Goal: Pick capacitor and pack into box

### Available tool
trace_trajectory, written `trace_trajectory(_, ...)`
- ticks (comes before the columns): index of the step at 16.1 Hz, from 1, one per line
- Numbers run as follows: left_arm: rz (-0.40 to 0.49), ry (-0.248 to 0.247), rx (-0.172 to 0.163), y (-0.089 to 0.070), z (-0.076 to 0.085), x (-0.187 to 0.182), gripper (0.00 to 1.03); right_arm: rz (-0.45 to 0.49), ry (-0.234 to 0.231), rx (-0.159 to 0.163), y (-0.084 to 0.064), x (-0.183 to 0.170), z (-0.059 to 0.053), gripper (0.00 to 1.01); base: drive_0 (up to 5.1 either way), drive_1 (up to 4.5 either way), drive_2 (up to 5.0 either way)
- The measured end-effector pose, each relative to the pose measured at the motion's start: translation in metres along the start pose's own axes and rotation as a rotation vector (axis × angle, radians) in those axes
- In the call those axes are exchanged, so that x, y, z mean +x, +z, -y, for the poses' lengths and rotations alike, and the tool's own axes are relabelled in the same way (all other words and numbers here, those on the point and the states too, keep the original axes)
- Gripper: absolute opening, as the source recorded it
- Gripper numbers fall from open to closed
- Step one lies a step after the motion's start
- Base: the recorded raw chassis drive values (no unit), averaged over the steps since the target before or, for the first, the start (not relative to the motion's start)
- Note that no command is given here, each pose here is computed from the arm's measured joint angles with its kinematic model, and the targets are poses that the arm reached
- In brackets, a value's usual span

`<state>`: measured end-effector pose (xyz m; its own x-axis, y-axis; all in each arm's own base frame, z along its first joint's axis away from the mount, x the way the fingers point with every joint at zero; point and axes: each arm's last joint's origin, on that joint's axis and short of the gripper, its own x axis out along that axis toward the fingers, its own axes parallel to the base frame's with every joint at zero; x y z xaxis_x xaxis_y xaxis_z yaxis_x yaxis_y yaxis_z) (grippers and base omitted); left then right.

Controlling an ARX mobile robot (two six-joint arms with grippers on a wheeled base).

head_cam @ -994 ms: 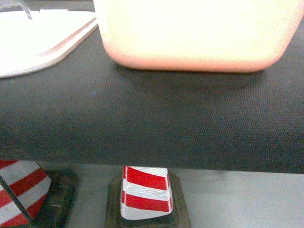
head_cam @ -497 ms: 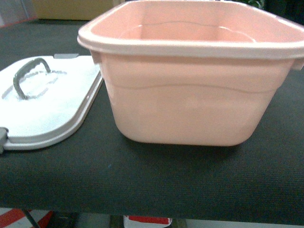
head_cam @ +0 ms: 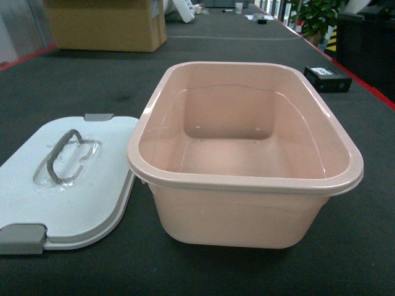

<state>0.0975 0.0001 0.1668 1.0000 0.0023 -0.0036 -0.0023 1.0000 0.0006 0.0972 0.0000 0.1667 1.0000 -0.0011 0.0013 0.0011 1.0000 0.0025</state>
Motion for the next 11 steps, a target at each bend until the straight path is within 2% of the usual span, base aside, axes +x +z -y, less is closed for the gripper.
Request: trace_trajectory(11, 0.001, -0.002, 0.000, 0.0001, 0.0001, 0.0000, 0.44, 0.002, 0.001, 0.000, 0.0001, 0.0000, 0.0000, 0.98, 0.0, 0.00, 0.0)
